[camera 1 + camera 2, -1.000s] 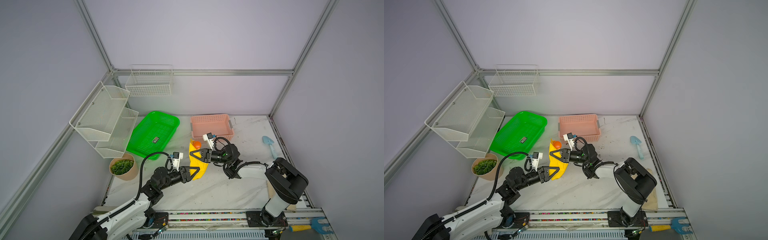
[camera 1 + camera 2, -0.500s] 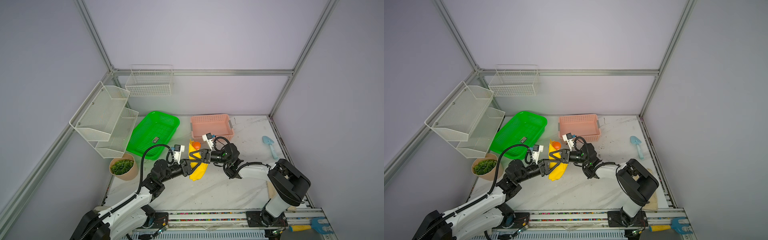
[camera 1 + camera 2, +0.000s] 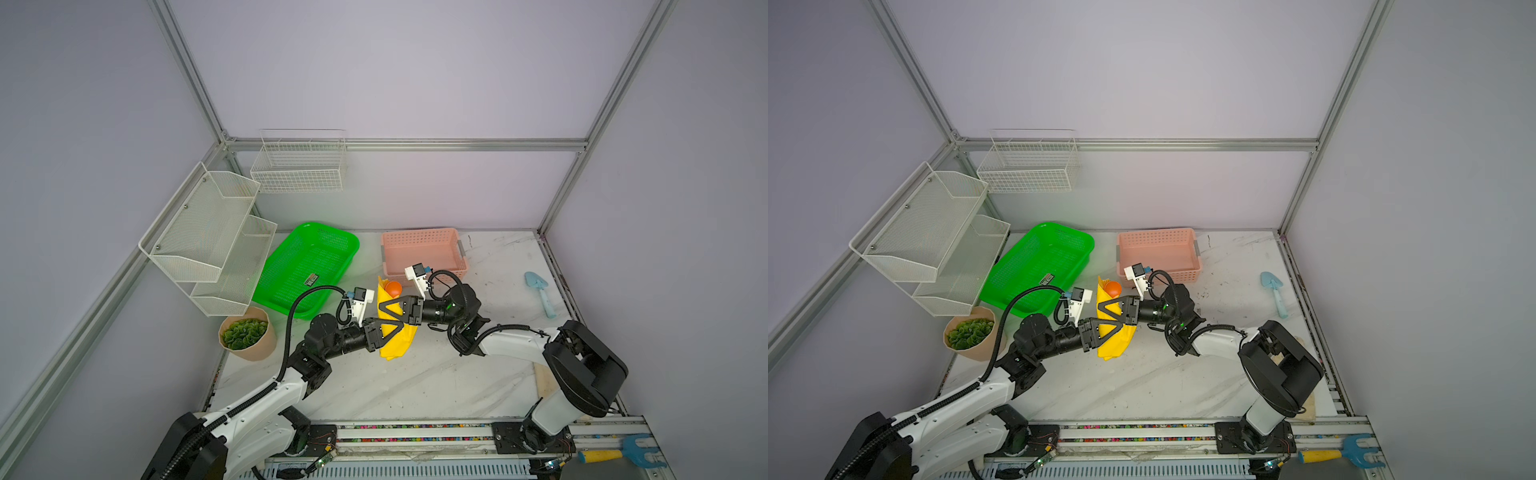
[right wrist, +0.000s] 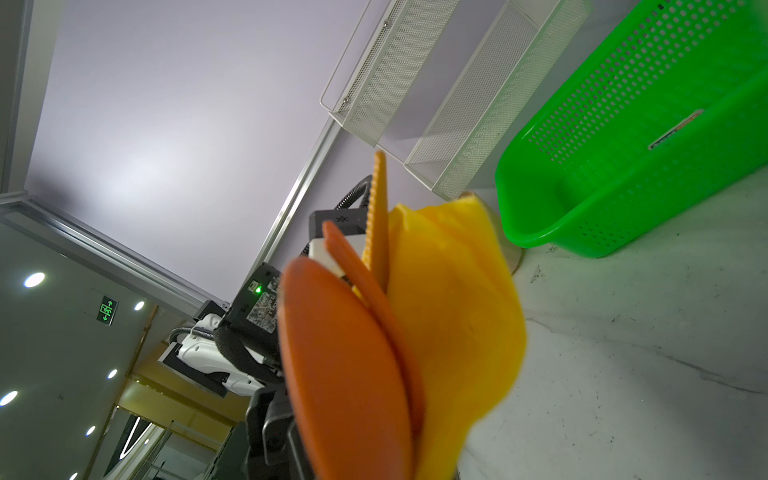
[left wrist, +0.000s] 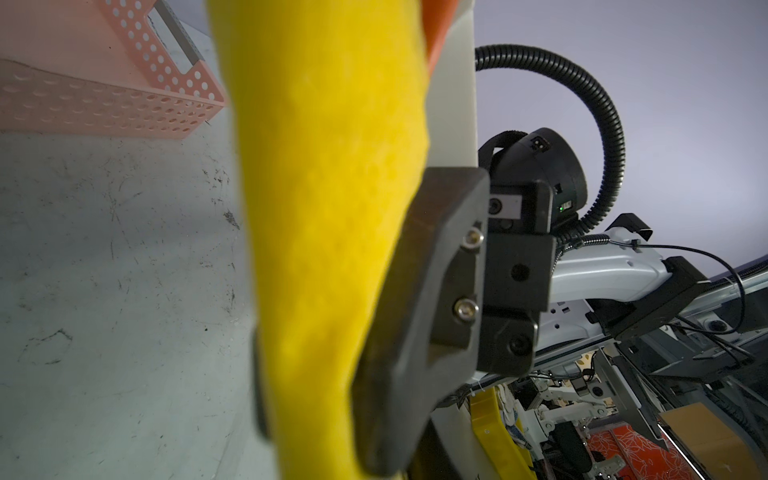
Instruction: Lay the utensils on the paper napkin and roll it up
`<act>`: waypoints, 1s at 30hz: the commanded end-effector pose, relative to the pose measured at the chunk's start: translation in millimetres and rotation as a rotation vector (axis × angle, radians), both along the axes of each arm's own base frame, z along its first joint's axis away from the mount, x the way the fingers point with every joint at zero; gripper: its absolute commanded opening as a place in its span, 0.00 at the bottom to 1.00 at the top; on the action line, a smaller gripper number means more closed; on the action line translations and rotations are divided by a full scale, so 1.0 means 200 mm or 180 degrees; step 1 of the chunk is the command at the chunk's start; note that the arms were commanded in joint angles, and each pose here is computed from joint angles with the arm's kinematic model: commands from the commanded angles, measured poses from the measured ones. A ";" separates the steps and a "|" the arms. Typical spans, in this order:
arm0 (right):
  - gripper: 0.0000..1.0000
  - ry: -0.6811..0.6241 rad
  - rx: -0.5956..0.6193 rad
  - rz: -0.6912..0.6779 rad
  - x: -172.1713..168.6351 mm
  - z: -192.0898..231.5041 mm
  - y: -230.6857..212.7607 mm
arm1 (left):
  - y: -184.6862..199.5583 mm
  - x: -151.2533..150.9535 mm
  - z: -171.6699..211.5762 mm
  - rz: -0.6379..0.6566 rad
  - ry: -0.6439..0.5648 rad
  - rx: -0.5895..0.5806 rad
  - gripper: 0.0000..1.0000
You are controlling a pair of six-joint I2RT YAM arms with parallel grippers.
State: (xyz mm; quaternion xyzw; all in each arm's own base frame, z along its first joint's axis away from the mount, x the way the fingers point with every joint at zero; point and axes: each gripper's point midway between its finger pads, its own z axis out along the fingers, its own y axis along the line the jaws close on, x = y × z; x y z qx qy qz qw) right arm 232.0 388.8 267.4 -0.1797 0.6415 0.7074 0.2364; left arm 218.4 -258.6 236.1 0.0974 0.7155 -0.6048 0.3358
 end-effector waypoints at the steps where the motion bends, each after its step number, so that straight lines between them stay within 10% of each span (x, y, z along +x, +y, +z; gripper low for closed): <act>1: 0.00 -0.0209 0.0169 0.0041 -0.03 0.13 0.00 | -0.02 -0.01 0.21 -0.0108 -0.0349 -0.0155 0.12; 8: 0.00 -0.0245 0.0158 0.0025 -0.03 0.15 -0.01 | -0.04 -0.04 0.18 -0.0286 -0.0181 -0.0070 0.40; 21: 0.00 -0.0279 0.0159 -0.0007 -0.02 0.18 -0.02 | -0.01 -0.10 0.13 -0.0329 -0.0149 -0.0009 0.10; 30: 0.00 -0.0321 0.0151 -0.0033 -0.01 0.22 -0.03 | -0.02 -0.13 0.08 -0.0428 0.0010 0.0063 0.31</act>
